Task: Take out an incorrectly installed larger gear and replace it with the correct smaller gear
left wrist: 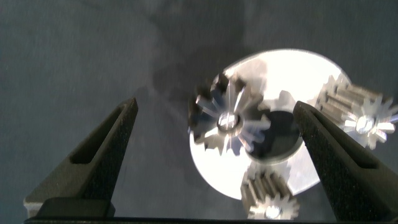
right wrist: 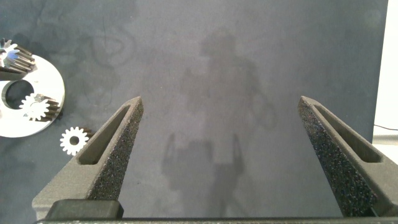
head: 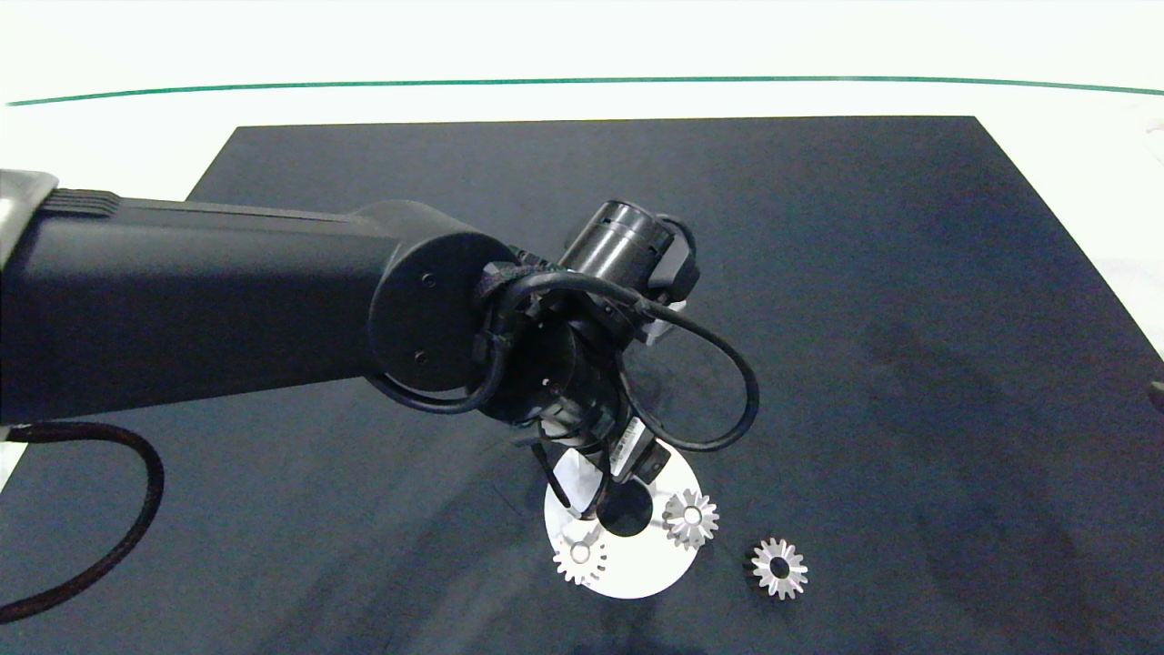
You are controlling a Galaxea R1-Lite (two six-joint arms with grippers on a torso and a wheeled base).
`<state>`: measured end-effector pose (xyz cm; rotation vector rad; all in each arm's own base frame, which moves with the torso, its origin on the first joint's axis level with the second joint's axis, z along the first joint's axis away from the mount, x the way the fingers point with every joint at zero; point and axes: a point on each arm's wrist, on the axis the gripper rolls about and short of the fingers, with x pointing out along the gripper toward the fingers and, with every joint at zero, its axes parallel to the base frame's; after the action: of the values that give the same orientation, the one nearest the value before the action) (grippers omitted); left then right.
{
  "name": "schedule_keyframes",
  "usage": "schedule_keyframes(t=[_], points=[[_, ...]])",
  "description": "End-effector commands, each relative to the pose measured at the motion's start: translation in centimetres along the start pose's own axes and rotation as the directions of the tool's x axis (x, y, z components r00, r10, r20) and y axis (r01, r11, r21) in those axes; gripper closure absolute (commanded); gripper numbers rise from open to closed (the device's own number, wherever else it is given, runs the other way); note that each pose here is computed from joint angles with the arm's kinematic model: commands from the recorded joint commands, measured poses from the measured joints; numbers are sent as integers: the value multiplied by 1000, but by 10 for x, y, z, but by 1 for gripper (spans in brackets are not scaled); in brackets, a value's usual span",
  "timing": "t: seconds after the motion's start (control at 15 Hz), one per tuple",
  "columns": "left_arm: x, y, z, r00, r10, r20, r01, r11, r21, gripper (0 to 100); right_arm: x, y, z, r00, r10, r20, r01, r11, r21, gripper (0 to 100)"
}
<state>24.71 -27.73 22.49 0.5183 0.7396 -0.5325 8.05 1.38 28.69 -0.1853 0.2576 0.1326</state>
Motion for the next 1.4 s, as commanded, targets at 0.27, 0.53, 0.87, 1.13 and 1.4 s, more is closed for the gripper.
schedule_keyframes(t=[0.27, 0.53, 0.87, 1.13, 1.4], points=[[9, -4, -2, 1000, 0, -22, 0, 1000, 9, 8, -1, 0, 0, 1000, 0, 2, 0, 1000, -2, 0], [16, -8, -4, 999, -1, -42, 2, 1000, 17, 16, -1, 0, 0, 1000, -2, 2, 2, 1000, -1, 0], [14, -8, -3, 999, 1, -34, 0, 1000, 30, 26, 0, 0, 0, 1000, 2, 1, -2, 1000, -2, 0], [15, -8, -3, 999, 1, -40, 0, 1000, 31, 34, 1, 0, -1, 1000, 2, -4, -2, 1000, -2, 0], [15, -8, -4, 999, 1, -44, 1, 999, 32, 43, 1, 0, -1, 1000, 2, -4, -2, 1000, -2, 0]])
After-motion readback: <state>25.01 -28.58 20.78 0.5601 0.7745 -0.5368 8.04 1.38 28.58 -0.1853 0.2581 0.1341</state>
